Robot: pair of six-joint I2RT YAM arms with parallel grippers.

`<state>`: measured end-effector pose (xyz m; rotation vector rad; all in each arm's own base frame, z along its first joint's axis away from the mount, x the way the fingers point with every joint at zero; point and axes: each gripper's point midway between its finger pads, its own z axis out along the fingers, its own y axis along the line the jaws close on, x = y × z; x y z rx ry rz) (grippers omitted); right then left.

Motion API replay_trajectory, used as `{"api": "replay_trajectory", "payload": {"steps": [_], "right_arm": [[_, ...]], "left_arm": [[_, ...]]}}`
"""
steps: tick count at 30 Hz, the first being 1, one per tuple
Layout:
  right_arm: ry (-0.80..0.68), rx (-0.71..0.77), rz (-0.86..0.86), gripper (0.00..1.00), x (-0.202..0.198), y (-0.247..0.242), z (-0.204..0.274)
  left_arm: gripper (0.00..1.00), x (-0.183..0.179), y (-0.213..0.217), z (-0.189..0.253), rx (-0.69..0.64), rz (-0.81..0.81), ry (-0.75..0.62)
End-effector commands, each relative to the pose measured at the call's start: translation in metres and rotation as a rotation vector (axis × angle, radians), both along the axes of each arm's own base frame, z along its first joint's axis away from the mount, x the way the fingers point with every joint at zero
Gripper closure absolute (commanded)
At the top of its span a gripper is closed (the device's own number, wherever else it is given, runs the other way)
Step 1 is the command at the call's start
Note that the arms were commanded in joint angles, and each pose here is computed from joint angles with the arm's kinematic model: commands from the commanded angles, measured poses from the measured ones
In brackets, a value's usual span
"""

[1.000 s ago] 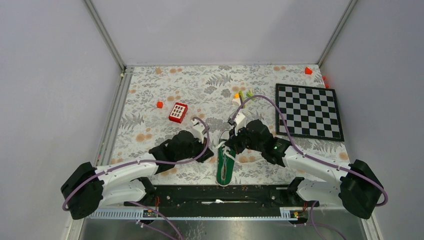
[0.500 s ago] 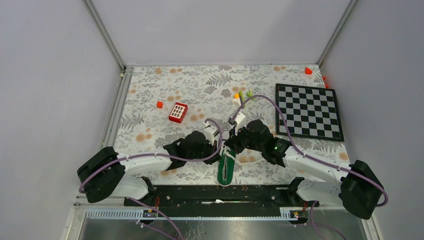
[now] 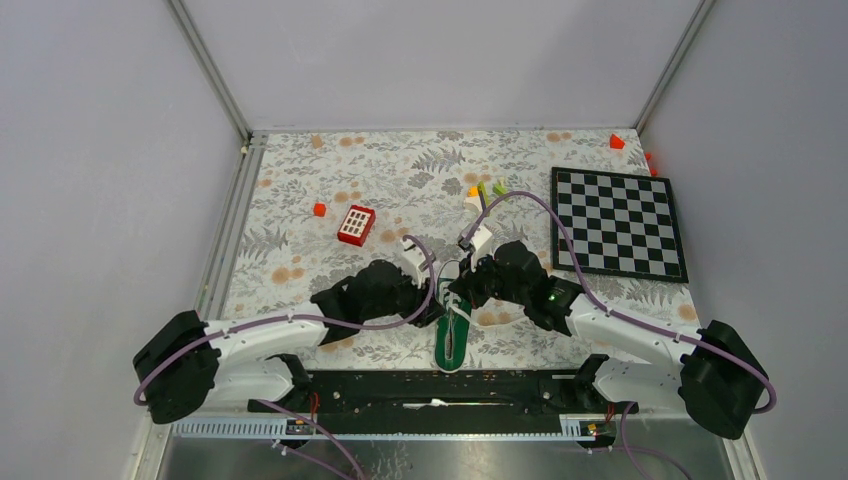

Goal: Tie the shoes
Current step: Wrap the shoelace around the shoelace.

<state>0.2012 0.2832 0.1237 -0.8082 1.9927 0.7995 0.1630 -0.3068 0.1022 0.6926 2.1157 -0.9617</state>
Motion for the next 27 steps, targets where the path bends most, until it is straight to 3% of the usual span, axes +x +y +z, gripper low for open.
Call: {"api": "replay_trajectory", "payload": {"steps": [1,4,6,8,11,12,17,27], "right_arm": [[-0.040,0.061,0.010,1.00,0.004,0.007,0.017],[-0.037,0.064,0.012,1.00,0.004,0.008,0.017],[-0.037,0.066,0.014,1.00,0.004,0.008,0.018],[-0.038,0.065,0.013,1.00,0.003,0.008,0.018],[-0.038,0.062,0.011,1.00,0.003,0.007,0.018],[-0.037,0.061,0.010,1.00,0.003,0.006,0.017],[-0.034,0.064,0.017,1.00,0.003,0.008,0.018],[-0.043,0.071,0.012,1.00,0.003,0.007,0.023]], "left_arm": [[0.51,0.003,0.005,0.023,-0.039,-0.002,-0.098],[0.25,0.004,0.013,0.029,-0.043,0.017,-0.140],[0.23,0.011,0.020,0.035,-0.044,0.062,-0.171],[0.29,0.022,0.028,0.048,-0.071,0.142,-0.221],[0.49,0.031,0.033,0.078,-0.206,0.222,-0.292],[0.51,0.035,0.035,0.086,-0.244,0.257,-0.301],[0.54,0.041,0.020,0.100,-0.274,0.253,-0.283],[0.67,0.045,-0.004,0.073,-0.240,0.203,-0.224]]}}
